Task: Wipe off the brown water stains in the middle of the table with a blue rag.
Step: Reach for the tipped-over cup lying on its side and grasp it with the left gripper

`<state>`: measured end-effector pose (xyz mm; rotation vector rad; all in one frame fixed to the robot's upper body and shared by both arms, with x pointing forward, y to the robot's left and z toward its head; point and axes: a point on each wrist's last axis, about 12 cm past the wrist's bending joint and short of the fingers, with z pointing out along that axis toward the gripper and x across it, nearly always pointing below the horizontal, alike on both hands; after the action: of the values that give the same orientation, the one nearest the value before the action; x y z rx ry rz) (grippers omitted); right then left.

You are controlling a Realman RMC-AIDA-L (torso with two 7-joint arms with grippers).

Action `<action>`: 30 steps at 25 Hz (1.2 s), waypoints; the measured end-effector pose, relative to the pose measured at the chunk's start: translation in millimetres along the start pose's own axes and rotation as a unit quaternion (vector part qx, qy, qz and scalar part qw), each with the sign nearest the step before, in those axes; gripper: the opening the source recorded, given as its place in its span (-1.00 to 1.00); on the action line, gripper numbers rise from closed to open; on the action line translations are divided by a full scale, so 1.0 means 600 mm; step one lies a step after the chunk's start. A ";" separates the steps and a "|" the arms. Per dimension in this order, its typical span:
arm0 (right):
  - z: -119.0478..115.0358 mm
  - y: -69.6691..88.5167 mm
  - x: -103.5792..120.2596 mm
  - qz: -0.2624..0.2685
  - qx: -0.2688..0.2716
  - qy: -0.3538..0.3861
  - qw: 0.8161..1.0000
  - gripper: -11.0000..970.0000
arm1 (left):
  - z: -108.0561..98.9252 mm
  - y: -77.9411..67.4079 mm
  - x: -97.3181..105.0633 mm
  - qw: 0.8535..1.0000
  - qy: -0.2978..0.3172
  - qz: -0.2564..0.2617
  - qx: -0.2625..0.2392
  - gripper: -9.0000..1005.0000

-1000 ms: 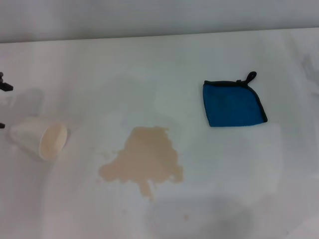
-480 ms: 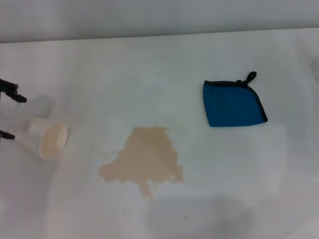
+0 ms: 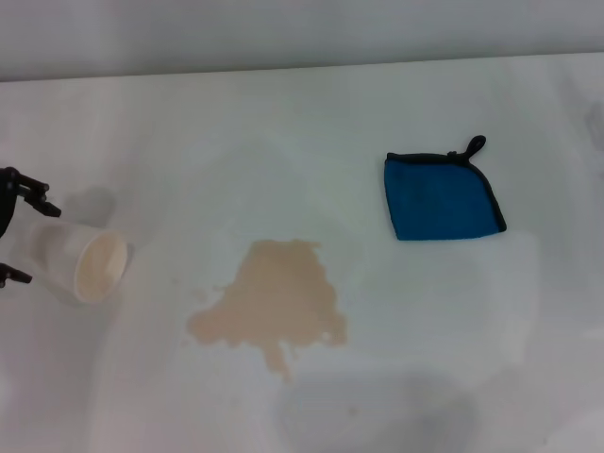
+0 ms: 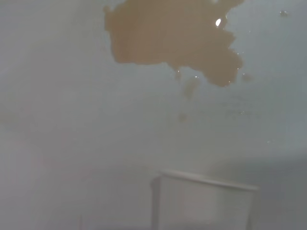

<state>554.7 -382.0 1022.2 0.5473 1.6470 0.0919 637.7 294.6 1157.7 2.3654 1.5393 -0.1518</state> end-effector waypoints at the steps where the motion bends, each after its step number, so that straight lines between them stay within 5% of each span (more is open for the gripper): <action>1: 0.000 0.000 0.000 0.000 0.000 0.000 1.000 0.80 | 0.001 0.001 0.000 1.000 0.001 0.002 0.000 0.75; 30: -0.008 -0.007 0.007 0.003 0.006 0.005 1.000 0.80 | 0.050 0.001 -0.013 0.999 0.017 0.026 0.012 0.75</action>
<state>548.5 -382.6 1017.5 0.5606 1.6561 0.0888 637.6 277.7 1131.5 2.4373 1.4969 -0.1202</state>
